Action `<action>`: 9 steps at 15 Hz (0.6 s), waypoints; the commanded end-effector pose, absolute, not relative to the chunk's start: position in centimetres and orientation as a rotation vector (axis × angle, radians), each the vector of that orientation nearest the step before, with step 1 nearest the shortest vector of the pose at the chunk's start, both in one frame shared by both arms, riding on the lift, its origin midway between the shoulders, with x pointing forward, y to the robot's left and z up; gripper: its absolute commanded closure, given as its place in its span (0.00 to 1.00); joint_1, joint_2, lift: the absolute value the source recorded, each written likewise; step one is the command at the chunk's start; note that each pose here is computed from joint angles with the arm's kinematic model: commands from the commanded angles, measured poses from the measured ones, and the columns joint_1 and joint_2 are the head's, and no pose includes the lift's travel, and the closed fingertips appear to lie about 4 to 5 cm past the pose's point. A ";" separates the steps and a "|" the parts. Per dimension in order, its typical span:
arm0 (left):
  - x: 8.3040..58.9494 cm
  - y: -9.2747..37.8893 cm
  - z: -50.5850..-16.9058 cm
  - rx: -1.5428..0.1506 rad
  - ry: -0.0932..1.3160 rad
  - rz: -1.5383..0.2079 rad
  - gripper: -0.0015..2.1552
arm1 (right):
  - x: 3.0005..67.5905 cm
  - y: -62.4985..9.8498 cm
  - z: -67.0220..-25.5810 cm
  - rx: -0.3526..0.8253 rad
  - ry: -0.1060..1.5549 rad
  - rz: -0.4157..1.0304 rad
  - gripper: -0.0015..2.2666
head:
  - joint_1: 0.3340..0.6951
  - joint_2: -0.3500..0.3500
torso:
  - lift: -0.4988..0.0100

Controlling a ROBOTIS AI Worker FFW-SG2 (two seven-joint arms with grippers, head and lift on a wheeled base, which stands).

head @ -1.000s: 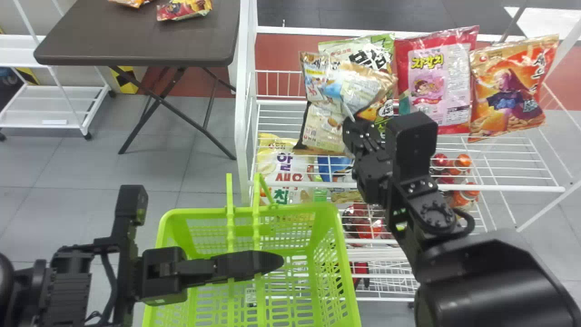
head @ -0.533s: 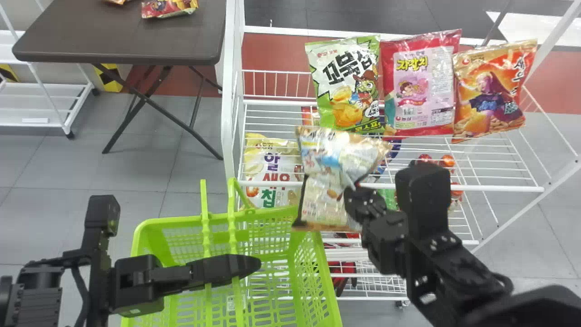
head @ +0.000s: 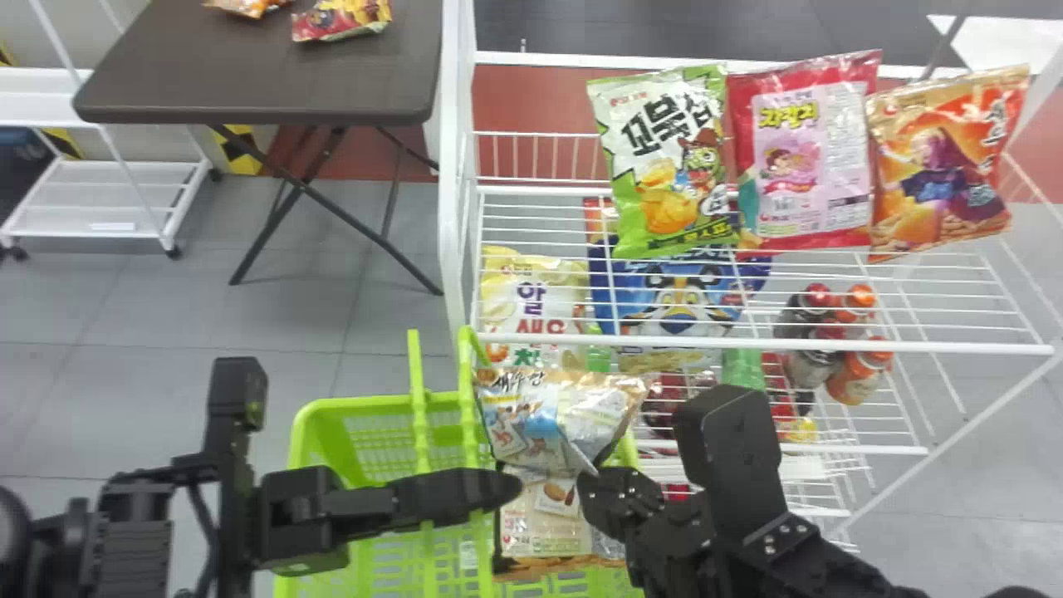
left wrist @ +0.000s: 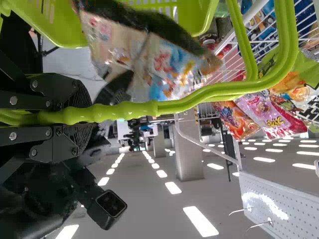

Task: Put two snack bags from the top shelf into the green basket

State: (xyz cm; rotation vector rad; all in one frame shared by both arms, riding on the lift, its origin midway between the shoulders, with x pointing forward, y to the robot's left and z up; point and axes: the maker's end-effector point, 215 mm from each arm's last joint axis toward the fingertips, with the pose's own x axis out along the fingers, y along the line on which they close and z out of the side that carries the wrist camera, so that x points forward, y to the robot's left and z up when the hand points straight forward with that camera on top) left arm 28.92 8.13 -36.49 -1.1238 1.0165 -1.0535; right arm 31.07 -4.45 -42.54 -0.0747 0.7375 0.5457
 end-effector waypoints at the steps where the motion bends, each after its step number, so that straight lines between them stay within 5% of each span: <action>1: 28.6 8.0 -36.4 -1.120 1.021 -1.060 0.99 | 30.4 -1.3 -44.3 -0.063 0.750 0.604 0.98 | 1.00 0.59 | 0.98; 2: 28.6 8.0 -36.3 -1.123 1.020 -1.061 0.99 | 29.8 -0.7 -45.5 -0.067 0.782 0.617 0.83 | 1.00 0.62 | 0.98; 3: 28.6 8.2 -36.3 -1.123 1.018 -1.061 0.99 | 29.4 -1.1 -46.8 -0.087 0.819 0.613 0.36 | 1.00 0.68 | 0.98; 4: 28.6 8.3 -36.3 -1.122 1.018 -1.059 0.99 | 29.5 -1.4 -47.3 -0.098 0.823 0.605 0.00 | 1.00 0.69 | 0.98; 9: 28.7 8.5 -36.1 -1.128 1.009 -1.062 0.99 | 35.6 -6.8 -43.5 -0.072 0.633 0.467 0.03 | 1.00 0.65 | 0.98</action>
